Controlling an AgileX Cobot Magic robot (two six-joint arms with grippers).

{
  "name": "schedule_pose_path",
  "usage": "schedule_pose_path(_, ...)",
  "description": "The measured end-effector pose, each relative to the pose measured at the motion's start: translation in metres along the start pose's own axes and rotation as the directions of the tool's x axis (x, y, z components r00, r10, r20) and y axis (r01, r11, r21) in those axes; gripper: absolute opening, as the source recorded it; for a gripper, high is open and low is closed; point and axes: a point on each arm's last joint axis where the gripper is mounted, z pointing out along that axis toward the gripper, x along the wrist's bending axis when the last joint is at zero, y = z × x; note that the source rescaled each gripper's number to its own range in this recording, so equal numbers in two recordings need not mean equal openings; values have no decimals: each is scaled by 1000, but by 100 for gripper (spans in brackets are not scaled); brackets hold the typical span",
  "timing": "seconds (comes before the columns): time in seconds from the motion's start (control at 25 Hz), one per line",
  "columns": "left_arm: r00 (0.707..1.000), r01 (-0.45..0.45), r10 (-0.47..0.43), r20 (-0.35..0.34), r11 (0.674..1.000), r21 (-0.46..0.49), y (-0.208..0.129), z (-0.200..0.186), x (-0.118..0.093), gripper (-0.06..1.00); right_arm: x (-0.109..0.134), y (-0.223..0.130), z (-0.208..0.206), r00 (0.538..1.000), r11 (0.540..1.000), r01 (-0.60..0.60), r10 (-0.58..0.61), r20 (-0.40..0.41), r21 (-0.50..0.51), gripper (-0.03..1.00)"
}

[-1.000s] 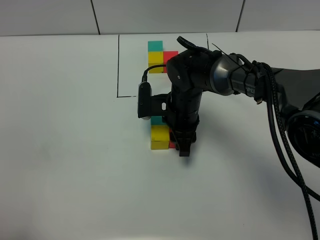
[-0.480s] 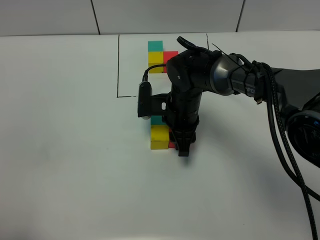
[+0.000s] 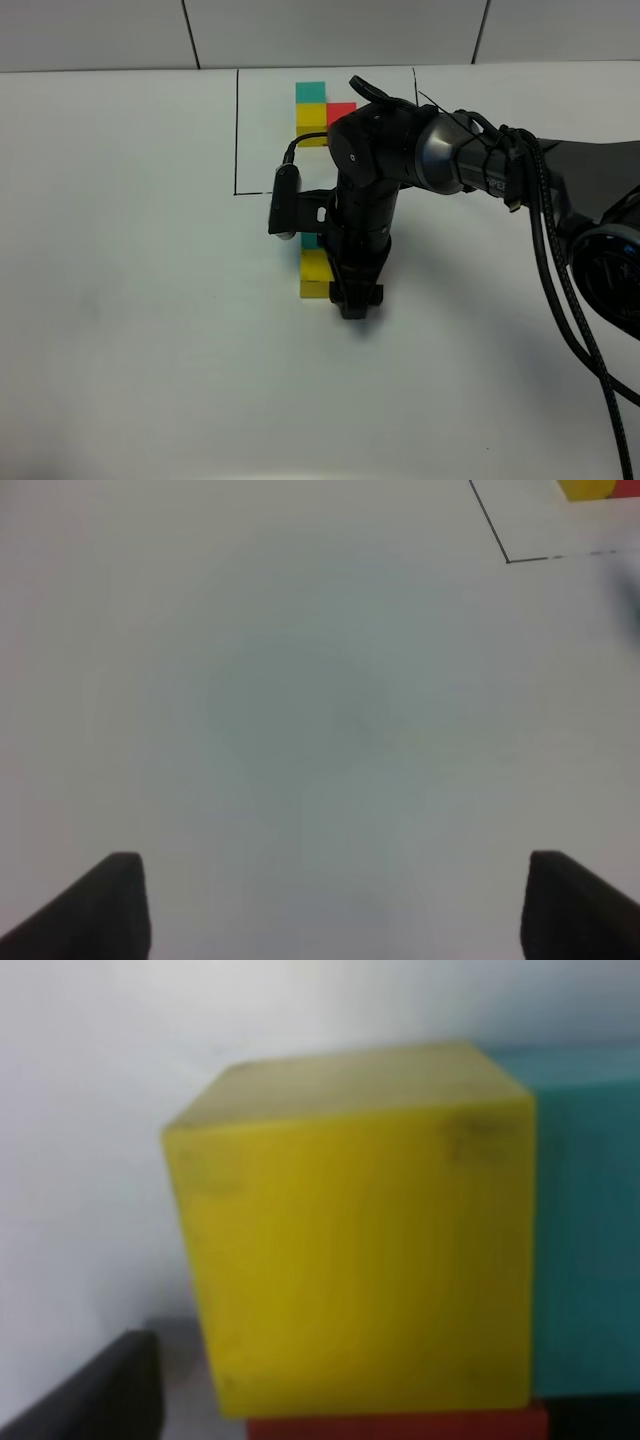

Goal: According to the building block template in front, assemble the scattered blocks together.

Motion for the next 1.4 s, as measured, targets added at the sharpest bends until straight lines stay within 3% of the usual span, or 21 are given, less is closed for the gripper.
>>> schedule_pose_path(0.08,1000,0,0,0,1000,0,0,0,0,81,0,0,-2,1000,1000,-7,7,7,-2,81)
schedule_pose_path(0.16,1000,0,0,0,1000,0,0,0,0,81,-1,-1,-7,1000,1000,-13,13,25,6,87)
schedule_pose_path(0.32,1000,0,0,0,1000,0,0,0,0,81,-5,-8,-38,995,998,-57,56,86,3,89)
schedule_pose_path(0.48,1000,0,0,0,1000,0,0,0,0,81,-20,-35,-80,966,973,-227,231,120,-42,90)
schedule_pose_path(0.6,1000,0,0,0,1000,0,0,0,0,81,-49,-80,-101,872,883,-460,469,138,-93,90)
schedule_pose_path(0.76,1000,0,0,0,1000,0,0,0,0,81,-88,-162,-124,623,639,-747,770,139,-185,90)
schedule_pose_path(0.84,1000,0,0,0,1000,0,0,0,0,81,-98,-202,-133,495,512,-832,859,132,-213,90)
schedule_pose_path(0.92,1000,0,0,0,1000,0,0,0,0,81,-102,-229,-141,412,430,-873,903,123,-231,90)
schedule_pose_path(1.2,1000,0,0,0,1000,0,0,0,0,80,-79,-256,-199,300,331,-833,944,140,-443,90)
schedule_pose_path(1.4,1000,0,0,0,1000,0,0,0,0,80,-23,-262,-234,271,318,-793,948,166,-519,90)
